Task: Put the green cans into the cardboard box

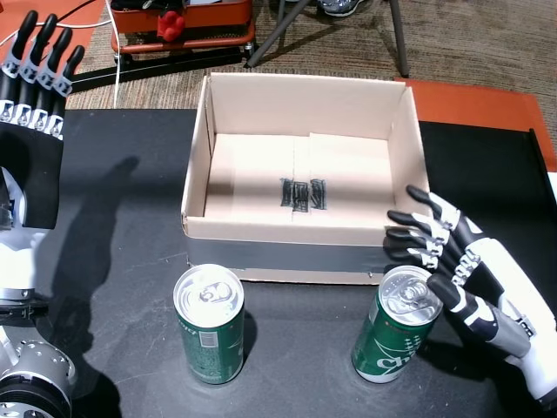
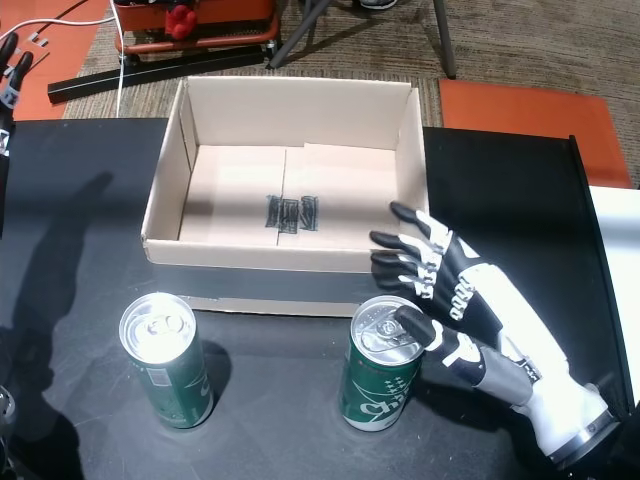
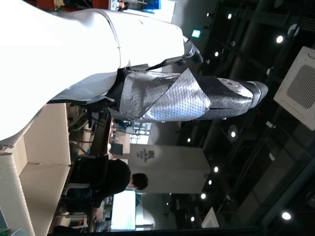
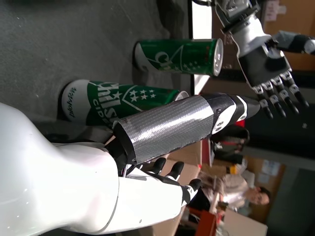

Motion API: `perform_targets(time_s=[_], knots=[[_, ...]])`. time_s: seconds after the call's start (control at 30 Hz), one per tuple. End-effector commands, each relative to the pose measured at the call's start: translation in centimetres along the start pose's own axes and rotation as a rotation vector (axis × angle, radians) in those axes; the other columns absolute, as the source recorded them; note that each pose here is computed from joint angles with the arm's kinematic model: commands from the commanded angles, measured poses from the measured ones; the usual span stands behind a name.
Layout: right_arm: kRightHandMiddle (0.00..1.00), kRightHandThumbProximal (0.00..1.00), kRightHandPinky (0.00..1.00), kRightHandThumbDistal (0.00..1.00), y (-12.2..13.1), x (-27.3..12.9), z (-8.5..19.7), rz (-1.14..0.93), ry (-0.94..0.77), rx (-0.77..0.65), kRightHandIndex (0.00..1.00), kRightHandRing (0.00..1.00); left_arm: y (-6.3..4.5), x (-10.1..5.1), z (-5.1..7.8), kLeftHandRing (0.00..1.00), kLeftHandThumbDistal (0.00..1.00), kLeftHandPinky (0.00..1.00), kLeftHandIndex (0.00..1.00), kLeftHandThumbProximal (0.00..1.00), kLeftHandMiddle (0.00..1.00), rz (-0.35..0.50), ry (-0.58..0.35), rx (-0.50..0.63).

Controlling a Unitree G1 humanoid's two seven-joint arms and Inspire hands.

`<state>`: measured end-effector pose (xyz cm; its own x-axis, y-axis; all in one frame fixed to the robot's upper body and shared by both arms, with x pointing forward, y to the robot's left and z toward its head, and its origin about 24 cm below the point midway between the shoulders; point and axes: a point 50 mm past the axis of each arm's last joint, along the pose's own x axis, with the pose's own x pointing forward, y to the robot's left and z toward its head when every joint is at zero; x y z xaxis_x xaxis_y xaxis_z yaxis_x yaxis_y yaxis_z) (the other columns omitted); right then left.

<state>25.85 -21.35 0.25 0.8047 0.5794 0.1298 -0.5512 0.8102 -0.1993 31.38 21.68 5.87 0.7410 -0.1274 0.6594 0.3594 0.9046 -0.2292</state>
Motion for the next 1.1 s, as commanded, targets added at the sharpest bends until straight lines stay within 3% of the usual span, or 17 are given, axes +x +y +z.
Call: perform_targets(time_s=[0.0, 0.63, 0.83, 1.07], knots=[[0.86, 0.74, 1.0, 1.0, -0.03, 0.15, -0.08, 0.022, 0.016, -0.002, 0.8, 0.91, 0.28, -0.78, -0.01, 1.0, 0.7, 1.0, 1.0, 1.0, 1.0, -0.003, 0.028, 0.014], [0.87, 0.75, 1.0, 1.0, 0.37, 0.63, -0.49, 0.058, 0.054, 0.008, 0.84, 0.91, 0.31, -0.72, 0.0, 1.0, 0.73, 1.0, 1.0, 1.0, 1.0, 0.006, 0.035, 0.028], [0.87, 0.61, 1.0, 1.0, 0.69, 0.87, -0.71, 0.082, 0.078, 0.014, 0.86, 0.92, 0.27, -0.76, -0.11, 1.0, 0.73, 1.0, 1.0, 1.0, 1.0, 0.011, 0.034, 0.012], [0.87, 0.6, 1.0, 1.0, 0.86, 1.13, -0.82, 0.086, 0.085, 0.028, 0.87, 0.91, 0.33, -0.73, -0.13, 1.0, 0.75, 1.0, 1.0, 1.0, 1.0, 0.012, 0.035, 0.001]])
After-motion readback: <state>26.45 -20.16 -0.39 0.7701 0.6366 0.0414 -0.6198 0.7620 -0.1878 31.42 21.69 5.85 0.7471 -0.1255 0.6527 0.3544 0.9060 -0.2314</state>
